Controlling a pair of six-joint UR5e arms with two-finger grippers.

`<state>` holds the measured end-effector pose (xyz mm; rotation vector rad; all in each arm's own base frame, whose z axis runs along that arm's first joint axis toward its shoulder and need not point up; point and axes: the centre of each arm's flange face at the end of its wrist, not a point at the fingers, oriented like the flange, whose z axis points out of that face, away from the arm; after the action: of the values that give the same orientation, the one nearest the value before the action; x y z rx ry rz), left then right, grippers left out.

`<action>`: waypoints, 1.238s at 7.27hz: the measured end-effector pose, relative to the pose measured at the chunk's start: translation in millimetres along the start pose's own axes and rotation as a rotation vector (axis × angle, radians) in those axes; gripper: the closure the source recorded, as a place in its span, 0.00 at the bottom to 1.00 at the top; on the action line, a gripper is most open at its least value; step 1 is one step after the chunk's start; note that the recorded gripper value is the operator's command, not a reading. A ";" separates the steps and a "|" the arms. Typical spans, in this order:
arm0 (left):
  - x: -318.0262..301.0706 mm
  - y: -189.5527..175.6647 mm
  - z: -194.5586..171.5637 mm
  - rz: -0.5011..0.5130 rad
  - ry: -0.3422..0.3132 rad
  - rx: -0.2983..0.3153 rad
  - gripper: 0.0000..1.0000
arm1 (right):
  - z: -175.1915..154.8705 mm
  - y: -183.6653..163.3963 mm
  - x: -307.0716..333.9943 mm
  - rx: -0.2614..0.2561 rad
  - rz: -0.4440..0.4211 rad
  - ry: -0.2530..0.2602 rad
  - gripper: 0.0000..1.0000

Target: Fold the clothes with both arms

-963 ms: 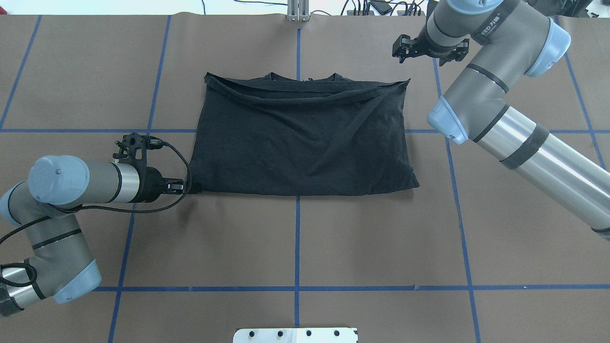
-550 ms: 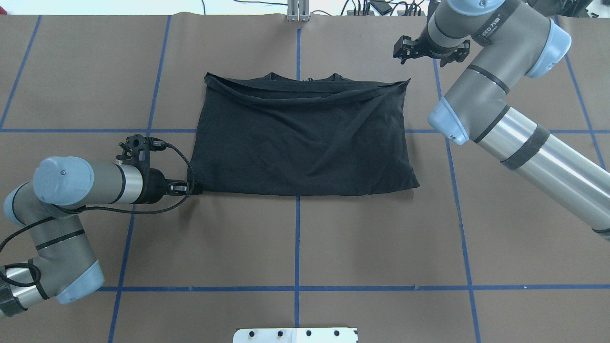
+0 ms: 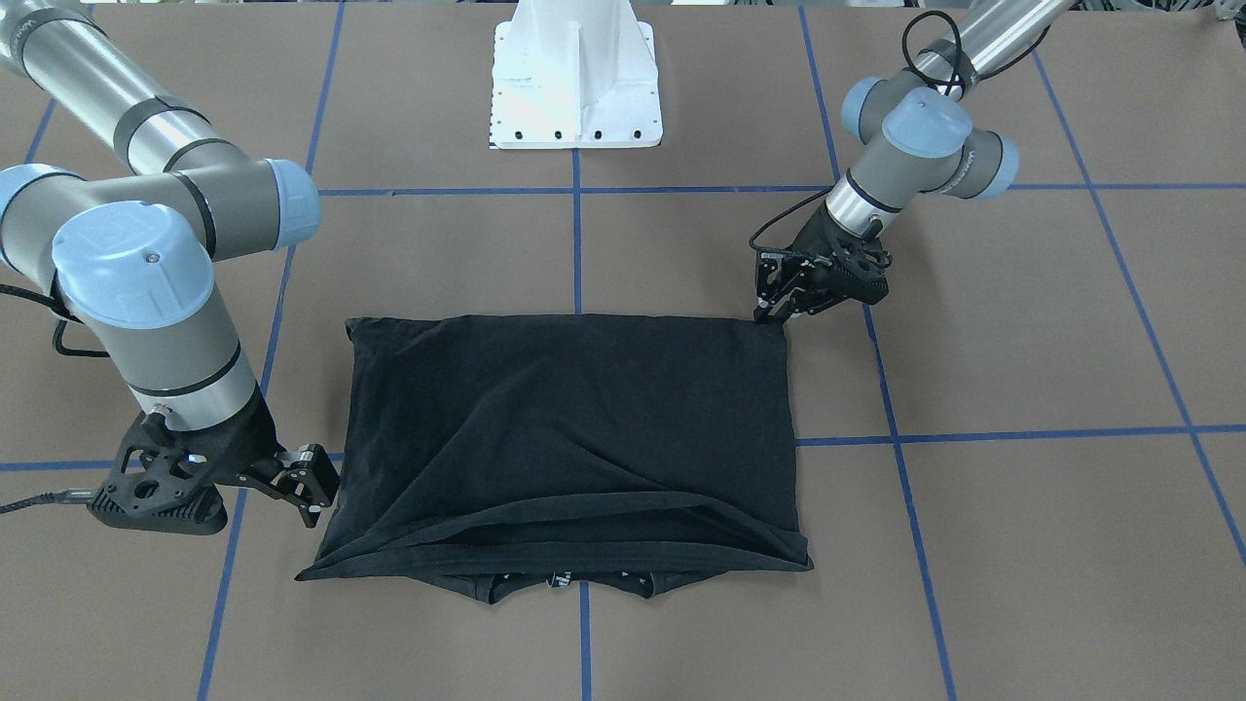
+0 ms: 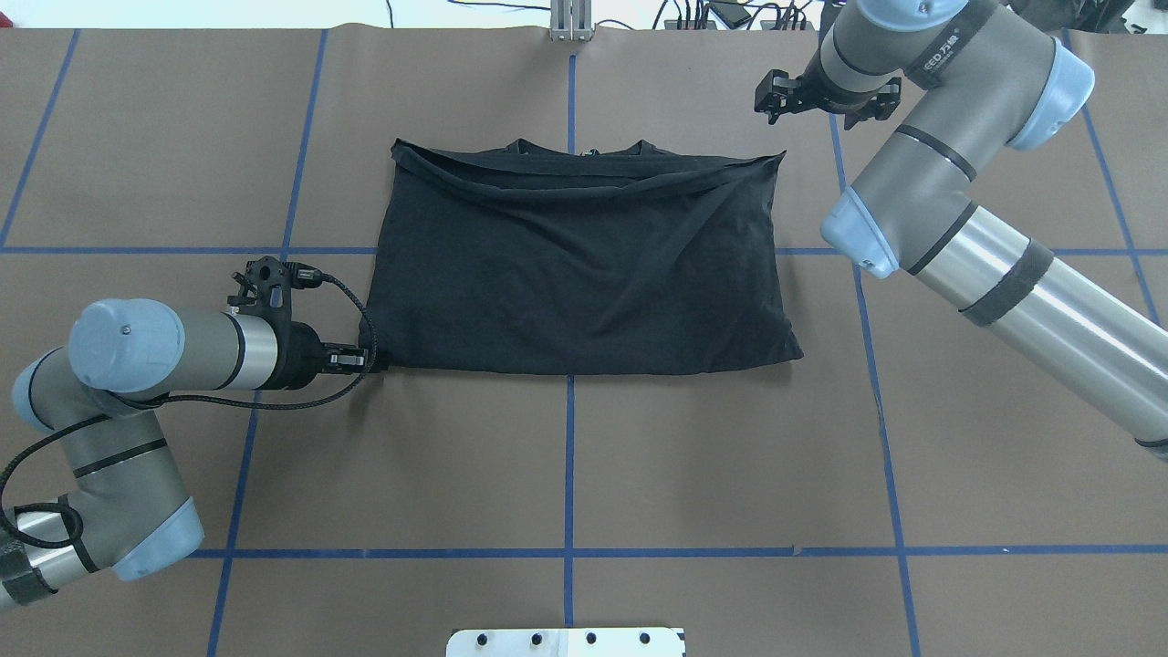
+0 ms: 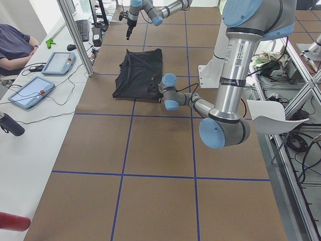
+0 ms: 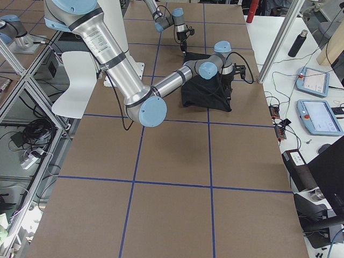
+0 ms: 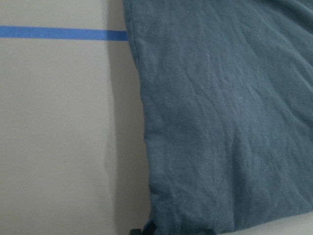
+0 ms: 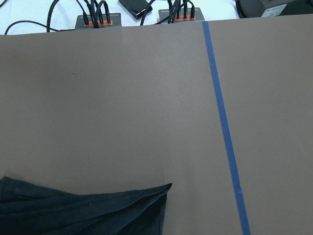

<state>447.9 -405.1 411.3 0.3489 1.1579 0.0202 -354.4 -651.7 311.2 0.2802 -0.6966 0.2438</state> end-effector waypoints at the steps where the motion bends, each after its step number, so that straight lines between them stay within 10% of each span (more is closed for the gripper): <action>1: 0.6 0.0 -0.9 0.001 0.002 0.001 1.00 | 0.2 0.3 -0.2 0.000 0.000 0.000 0.00; 5: -21.4 -22.8 -20.6 0.135 -0.024 0.042 1.00 | -2.9 5.8 -9.8 -0.002 -0.009 -0.014 0.00; 9: -154.9 -144.8 -52.3 0.328 -0.268 0.155 1.00 | -7.3 28.3 -39.9 -0.012 -0.028 -0.047 0.00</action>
<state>314.2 -558.5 490.6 0.6569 0.8300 0.1668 -388.4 -627.9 284.4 0.2850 -0.7403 0.2065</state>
